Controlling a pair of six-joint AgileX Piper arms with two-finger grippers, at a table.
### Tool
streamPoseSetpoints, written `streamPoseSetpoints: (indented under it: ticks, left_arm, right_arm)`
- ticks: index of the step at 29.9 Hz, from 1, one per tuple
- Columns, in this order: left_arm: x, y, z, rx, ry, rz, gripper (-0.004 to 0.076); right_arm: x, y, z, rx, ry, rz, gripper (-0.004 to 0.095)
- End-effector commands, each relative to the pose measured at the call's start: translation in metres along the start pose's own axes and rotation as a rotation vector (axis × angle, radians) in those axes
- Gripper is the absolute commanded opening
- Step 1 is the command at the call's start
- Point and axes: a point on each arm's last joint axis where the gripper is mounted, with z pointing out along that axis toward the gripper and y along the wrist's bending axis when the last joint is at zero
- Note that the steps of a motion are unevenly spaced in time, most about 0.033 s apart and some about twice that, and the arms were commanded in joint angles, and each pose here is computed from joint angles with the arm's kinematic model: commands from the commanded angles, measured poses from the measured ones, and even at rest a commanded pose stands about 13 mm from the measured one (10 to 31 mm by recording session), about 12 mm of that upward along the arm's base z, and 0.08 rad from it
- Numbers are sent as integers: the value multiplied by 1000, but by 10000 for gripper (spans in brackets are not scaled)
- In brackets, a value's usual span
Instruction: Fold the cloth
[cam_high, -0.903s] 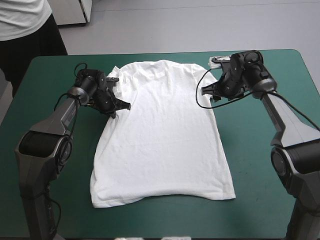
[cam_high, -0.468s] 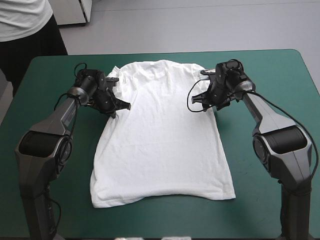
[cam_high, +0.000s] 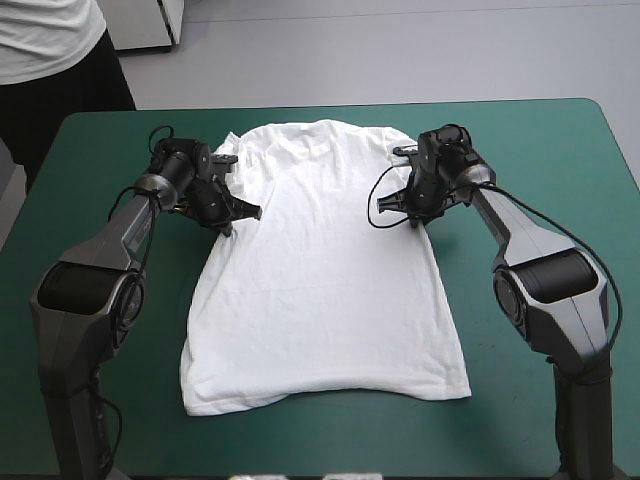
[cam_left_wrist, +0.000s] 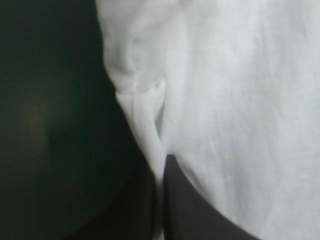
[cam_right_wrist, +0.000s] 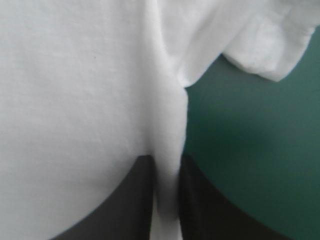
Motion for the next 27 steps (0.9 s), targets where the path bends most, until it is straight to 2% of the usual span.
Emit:
streamPoseSetpoints:
  ticks: [1, 6, 9, 12, 18, 27]
  left_arm:
    - [0, -1, -18, 12, -37, -10, -10]
    - [-1, -3, -56, 11, -106, 20, -10]
    - [0, -5, -93, 10, -186, 27, -10]
    - [4, -7, -139, 12, -279, 51, -10]
    - [19, -10, -216, 13, -437, 74, -10]
    - [54, -22, -295, 117, -646, 106, -10]
  right_arm:
    - [2, 7, -12, -27, -6, 2, -9]
    - [1, 2, -48, -15, -86, 0, -17]
    - [4, -1, -83, -15, -161, -5, -17]
    - [11, -6, -124, 19, -252, -22, -17]
    - [36, -12, -203, 39, -424, -25, -17]
    - [82, -22, -307, 51, -697, -37, -17]
